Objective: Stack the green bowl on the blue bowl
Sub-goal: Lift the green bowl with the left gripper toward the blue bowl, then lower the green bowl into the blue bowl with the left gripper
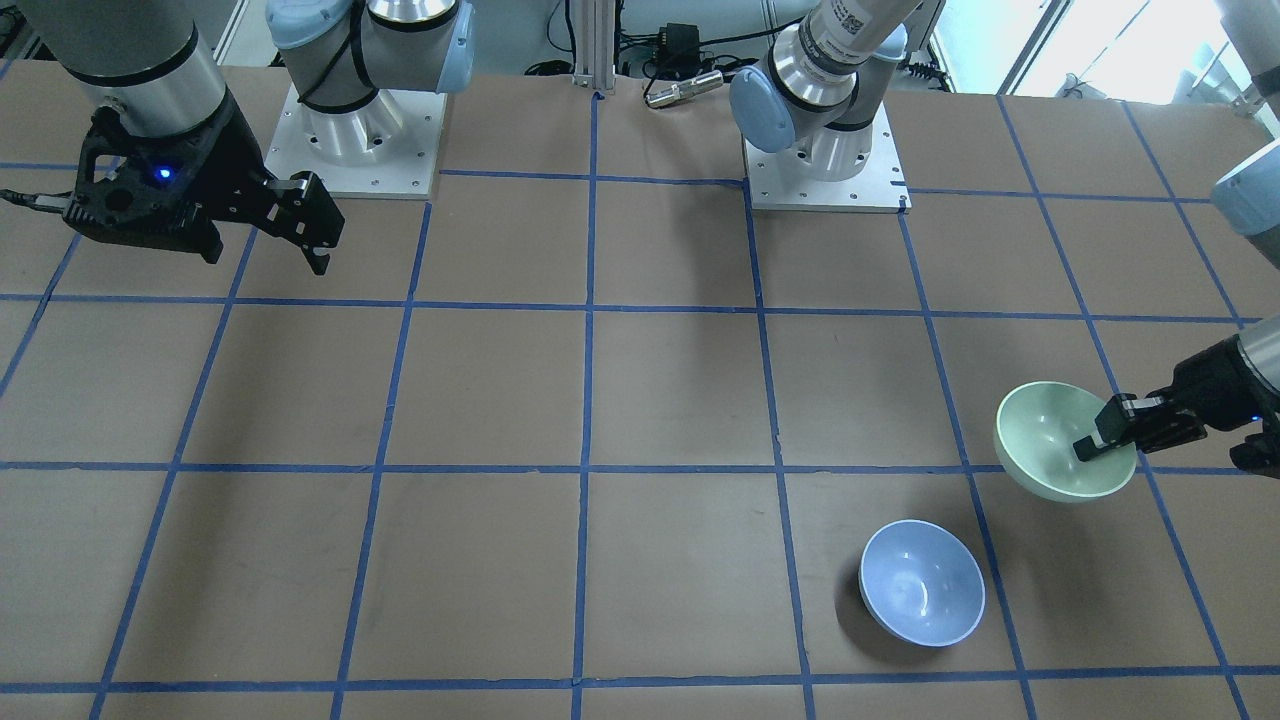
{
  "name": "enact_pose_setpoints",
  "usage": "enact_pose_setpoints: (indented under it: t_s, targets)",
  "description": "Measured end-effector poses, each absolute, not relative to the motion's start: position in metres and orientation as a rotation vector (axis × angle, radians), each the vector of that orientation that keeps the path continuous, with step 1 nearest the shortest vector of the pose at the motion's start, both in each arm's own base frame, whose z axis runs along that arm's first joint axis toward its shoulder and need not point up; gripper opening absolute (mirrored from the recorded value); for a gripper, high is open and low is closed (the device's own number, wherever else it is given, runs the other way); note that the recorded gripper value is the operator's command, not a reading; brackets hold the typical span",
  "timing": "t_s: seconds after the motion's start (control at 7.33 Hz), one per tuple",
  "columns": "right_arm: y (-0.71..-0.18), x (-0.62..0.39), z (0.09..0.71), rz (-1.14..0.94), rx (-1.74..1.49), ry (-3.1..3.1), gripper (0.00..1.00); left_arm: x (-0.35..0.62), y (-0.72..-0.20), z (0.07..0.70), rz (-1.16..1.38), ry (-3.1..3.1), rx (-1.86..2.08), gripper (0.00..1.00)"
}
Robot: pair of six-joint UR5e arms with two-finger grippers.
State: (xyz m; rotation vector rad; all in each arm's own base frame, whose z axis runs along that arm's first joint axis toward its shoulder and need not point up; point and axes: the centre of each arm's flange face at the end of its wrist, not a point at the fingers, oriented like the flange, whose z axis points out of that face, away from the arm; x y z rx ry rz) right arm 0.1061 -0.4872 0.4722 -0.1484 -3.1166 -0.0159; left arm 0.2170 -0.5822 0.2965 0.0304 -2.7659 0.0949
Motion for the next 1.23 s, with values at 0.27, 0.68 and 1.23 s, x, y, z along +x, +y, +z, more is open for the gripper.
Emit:
enact_pose_setpoints:
  t_s: [0.27, 0.68, 1.23]
  targets:
    - [-0.487, 0.106, 0.472, -0.016, -0.148, -3.117, 1.00, 0.185, -0.602, 0.303, 0.083, -2.760, 0.079, 0.00]
    - [-0.487, 0.106, 0.472, -0.016, -0.148, -3.117, 1.00, 0.139, -0.634, 0.305, 0.051, -2.745, 0.210, 0.00]
    - [-0.487, 0.106, 0.472, -0.016, -0.148, -3.117, 1.00, 0.124, -0.673, 0.294, 0.049, -2.746, 0.230, 0.00]
